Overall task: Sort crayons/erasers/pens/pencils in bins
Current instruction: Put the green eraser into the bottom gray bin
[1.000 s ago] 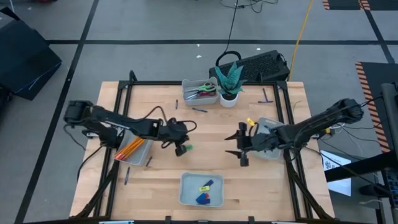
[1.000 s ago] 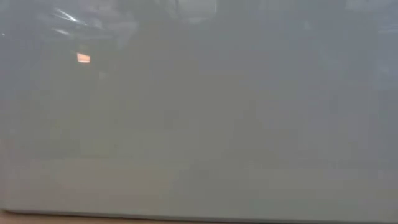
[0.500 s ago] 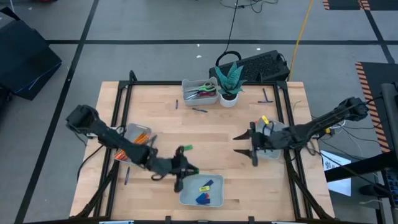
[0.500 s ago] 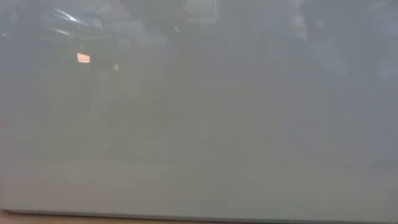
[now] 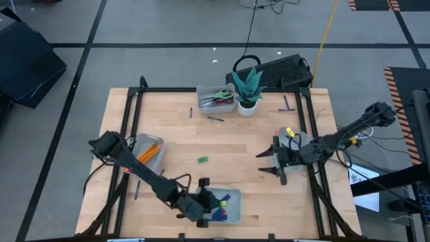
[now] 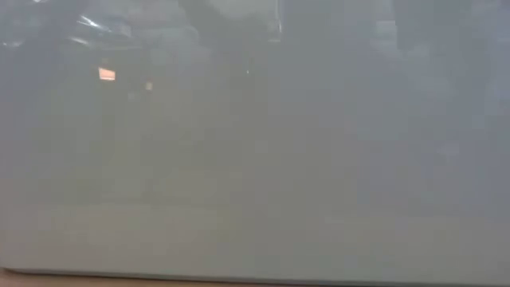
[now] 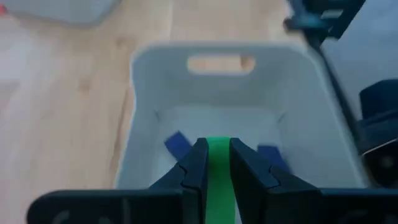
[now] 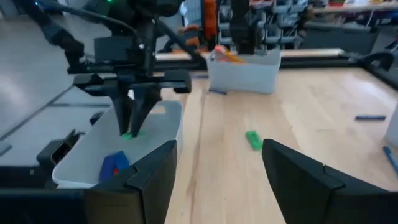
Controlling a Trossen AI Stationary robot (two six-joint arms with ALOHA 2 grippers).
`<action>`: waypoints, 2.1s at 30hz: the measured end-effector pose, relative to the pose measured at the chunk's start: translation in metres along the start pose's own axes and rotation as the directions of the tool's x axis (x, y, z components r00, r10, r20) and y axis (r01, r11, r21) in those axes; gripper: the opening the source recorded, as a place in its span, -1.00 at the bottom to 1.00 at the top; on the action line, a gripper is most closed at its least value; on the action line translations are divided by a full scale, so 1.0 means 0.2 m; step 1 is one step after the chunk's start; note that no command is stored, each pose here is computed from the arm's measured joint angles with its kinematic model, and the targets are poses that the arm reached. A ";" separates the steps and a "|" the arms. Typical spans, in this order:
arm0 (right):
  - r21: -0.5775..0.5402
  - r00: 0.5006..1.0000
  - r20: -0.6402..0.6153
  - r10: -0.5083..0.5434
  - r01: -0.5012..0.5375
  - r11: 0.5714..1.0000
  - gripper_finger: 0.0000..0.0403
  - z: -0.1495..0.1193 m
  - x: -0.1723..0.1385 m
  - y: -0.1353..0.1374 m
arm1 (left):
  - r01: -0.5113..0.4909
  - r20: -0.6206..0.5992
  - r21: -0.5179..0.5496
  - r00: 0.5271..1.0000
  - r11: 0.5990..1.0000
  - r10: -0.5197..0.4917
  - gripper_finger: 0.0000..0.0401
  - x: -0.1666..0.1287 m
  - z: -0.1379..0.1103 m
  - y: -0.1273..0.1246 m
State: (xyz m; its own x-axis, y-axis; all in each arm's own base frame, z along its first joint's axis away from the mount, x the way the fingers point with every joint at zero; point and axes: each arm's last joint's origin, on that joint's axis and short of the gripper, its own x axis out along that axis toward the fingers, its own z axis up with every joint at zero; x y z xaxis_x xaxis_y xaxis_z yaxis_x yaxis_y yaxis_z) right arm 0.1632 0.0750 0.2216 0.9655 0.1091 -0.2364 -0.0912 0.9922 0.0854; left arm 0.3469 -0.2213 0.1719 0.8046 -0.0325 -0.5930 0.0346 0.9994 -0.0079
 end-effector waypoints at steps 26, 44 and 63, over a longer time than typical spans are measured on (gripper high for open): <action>-0.169 0.970 -0.156 -0.185 0.159 0.973 0.15 0.04 0.26 -0.09 | -0.231 -0.414 -0.100 0.894 0.968 0.171 0.06 -0.19 0.03 0.75; -0.208 0.965 -0.143 -0.218 0.186 0.960 0.15 0.05 0.26 -0.14 | -0.229 -0.313 -0.203 0.937 0.952 0.158 -0.01 -0.06 -0.39 0.89; -0.228 0.967 -0.134 -0.217 0.183 0.956 0.15 0.07 0.24 -0.14 | -0.241 -0.325 -0.140 0.928 0.960 0.185 -0.76 -0.08 -0.41 0.87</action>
State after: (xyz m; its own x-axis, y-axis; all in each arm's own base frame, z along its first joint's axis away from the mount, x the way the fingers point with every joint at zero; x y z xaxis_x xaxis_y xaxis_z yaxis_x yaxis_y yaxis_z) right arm 0.2150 0.0515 0.2210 0.9208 -0.1020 -0.3765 0.0342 0.9826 -0.1825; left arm 0.2921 -0.0465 0.1134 0.5602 0.1595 -0.8129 -0.2435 0.9697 0.0225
